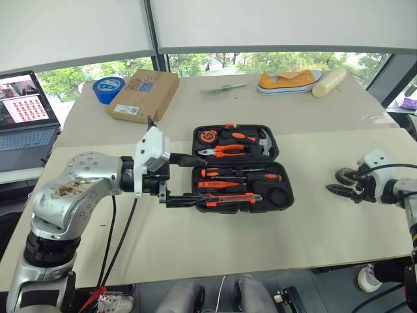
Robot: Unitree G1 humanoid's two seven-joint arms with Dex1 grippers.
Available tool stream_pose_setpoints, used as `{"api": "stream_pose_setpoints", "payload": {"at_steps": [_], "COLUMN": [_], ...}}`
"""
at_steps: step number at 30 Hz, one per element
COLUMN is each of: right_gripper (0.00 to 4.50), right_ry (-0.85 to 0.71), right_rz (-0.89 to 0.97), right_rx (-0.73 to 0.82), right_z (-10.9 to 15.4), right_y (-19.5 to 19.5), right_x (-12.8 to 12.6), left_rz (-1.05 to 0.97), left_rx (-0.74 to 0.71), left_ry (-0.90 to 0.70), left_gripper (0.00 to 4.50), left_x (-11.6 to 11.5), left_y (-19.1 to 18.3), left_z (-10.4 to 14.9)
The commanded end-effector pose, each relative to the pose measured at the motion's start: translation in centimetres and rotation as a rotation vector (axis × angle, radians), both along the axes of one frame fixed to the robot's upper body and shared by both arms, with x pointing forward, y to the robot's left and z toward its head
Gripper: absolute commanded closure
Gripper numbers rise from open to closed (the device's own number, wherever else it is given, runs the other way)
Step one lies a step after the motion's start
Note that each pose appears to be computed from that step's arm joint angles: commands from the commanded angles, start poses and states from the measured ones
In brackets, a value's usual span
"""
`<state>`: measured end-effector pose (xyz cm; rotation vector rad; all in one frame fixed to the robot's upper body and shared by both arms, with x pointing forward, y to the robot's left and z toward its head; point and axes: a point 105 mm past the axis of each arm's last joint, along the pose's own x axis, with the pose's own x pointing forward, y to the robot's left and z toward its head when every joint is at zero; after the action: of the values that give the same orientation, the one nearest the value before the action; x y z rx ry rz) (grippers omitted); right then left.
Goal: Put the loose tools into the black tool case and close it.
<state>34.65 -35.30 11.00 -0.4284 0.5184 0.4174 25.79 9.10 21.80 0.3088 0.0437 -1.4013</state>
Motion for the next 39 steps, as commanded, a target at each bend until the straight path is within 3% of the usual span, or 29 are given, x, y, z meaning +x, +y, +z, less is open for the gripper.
{"api": "stream_pose_setpoints", "payload": {"at_steps": [1,8,9,12,16,26,34,39], "right_gripper": [2.1,4.37,4.45,4.45,4.45,4.45,4.45,4.45], "right_ry": [-0.01,-0.025,-0.029,-0.077,-0.078,-0.002,0.087,0.109], "right_rz": [-0.005,0.004,0.026,0.166,0.408,0.66,0.62,0.629], "right_rx": [-0.015,-0.017,-0.005,0.043,0.088,0.063,-0.053,-0.013], "right_z": [0.0,0.1,0.5,3.1,7.0,6.8,3.5,2.7], "right_y": [-0.3,-0.8,-0.7,1.0,7.1,17.2,16.4,16.6], "right_x": [0.3,0.0,-0.3,-0.9,-2.2,-5.0,-5.5,-6.3], "left_rz": [-0.009,-0.008,-0.007,-0.009,-0.033,-0.06,-0.072,-0.068], "left_rx": [0.007,0.017,0.018,0.029,0.071,0.068,0.102,0.11], "left_ry": [-0.056,-0.069,-0.068,-0.057,-0.038,-0.02,-0.032,-0.045], "left_gripper": [0.0,0.0,0.0,0.0,0.0,0.0,0.0,0.0], "left_x": [0.0,0.2,0.3,0.4,0.1,-0.3,0.3,0.8], "left_y": [0.0,0.3,0.3,0.4,0.6,-0.5,0.2,0.6], "left_z": [1.0,1.1,1.0,0.4,-1.2,-3.1,-3.1,-3.3]}}
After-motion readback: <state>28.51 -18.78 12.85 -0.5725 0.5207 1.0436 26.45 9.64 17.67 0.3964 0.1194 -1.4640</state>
